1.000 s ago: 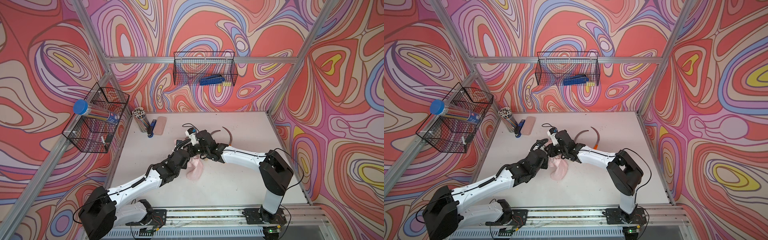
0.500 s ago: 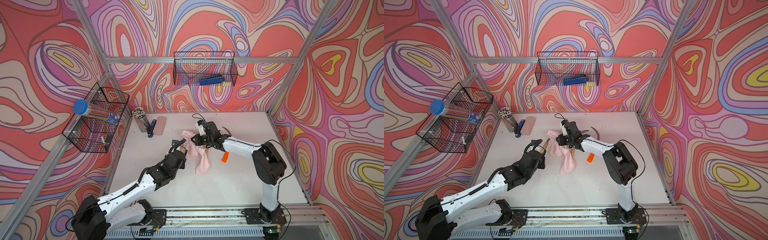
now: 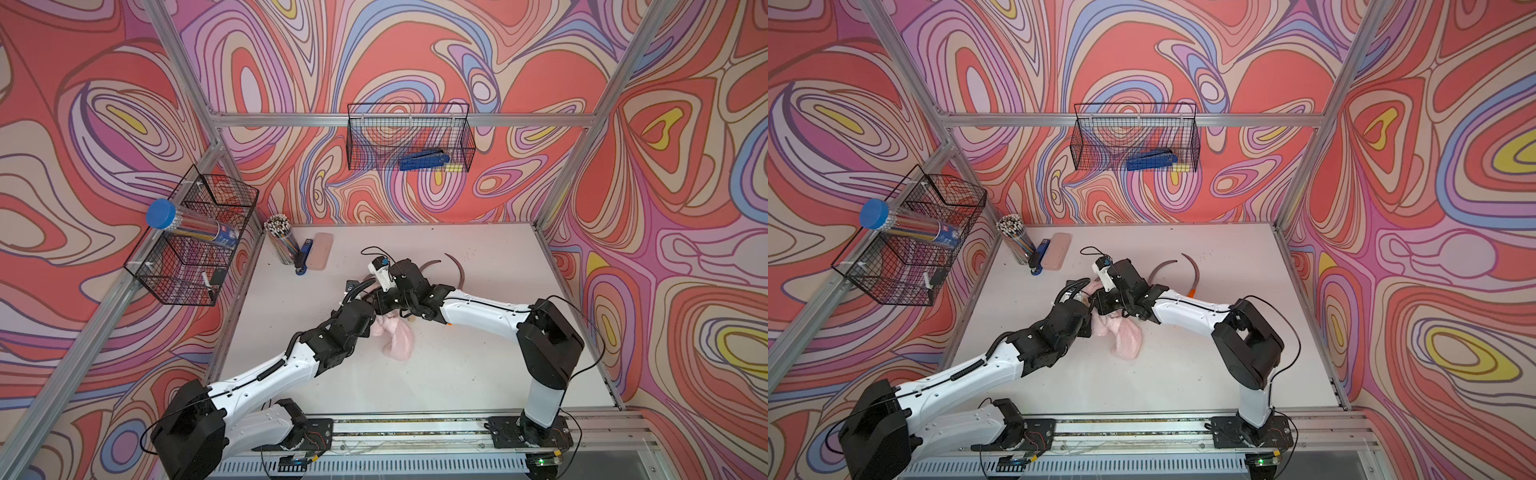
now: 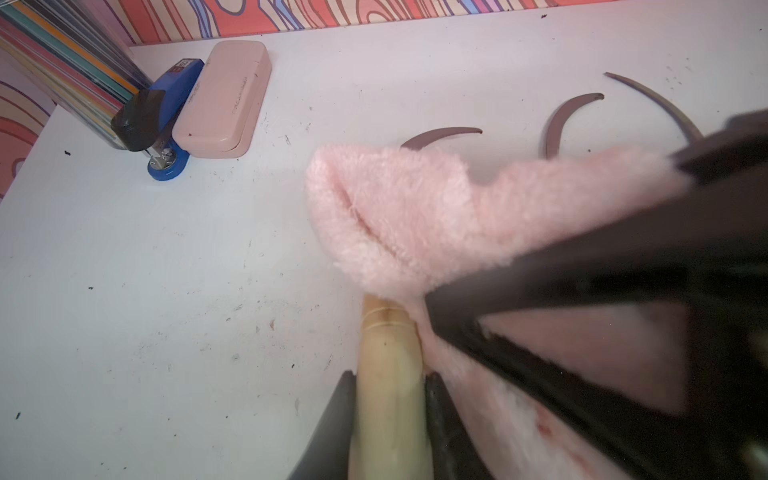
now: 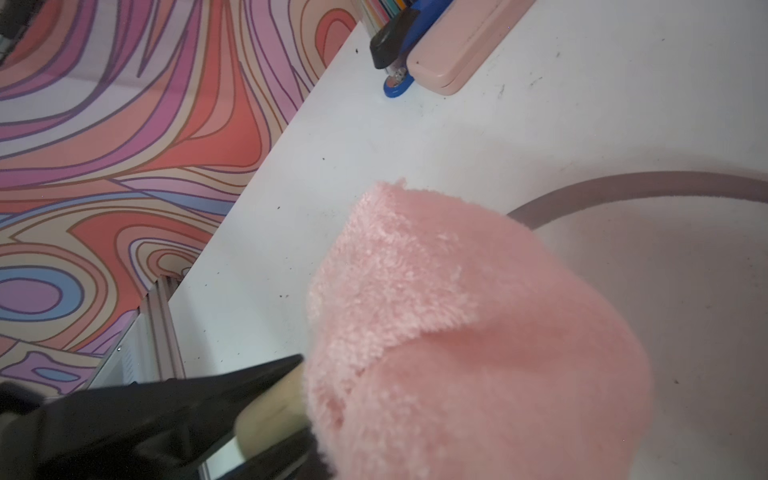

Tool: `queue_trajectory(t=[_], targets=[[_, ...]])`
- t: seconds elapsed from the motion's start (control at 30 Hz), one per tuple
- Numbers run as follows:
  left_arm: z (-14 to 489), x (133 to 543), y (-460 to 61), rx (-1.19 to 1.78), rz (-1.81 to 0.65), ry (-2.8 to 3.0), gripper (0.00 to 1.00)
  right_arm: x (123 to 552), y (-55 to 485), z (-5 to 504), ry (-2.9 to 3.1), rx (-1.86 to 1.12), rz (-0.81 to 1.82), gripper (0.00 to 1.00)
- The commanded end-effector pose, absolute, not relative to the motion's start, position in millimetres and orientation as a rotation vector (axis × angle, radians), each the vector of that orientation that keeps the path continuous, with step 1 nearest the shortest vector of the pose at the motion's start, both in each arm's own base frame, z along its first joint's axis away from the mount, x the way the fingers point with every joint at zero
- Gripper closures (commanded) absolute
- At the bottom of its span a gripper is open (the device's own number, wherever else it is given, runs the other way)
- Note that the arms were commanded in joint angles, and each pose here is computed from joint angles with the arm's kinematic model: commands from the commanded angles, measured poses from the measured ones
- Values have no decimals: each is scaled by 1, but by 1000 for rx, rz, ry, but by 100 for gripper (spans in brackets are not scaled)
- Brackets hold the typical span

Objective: Wipe small sickles with rags
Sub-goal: Wipe the small sickle.

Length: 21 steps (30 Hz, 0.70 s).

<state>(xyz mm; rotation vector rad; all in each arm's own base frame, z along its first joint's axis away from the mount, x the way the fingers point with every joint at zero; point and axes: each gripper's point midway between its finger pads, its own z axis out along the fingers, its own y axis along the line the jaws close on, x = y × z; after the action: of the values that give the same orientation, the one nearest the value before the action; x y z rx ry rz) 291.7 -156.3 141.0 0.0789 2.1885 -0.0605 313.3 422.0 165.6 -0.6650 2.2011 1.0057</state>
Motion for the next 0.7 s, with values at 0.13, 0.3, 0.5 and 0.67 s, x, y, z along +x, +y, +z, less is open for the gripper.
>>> queue_trajectory(t=[0.13, 0.3, 0.5, 0.67], targets=[[149, 302, -158, 29, -81, 2160, 100, 280, 428, 191, 2097, -739, 1106, 100], [153, 300, -158, 27, -96, 2154, 100, 291, 431, 177, 2138, -729, 1043, 100], [156, 297, -154, 21, -99, 2150, 100, 316, 437, 144, 2220, -698, 1008, 100], [156, 293, -150, 11, -104, 2143, 100, 342, 427, 125, 2256, -624, 995, 100]])
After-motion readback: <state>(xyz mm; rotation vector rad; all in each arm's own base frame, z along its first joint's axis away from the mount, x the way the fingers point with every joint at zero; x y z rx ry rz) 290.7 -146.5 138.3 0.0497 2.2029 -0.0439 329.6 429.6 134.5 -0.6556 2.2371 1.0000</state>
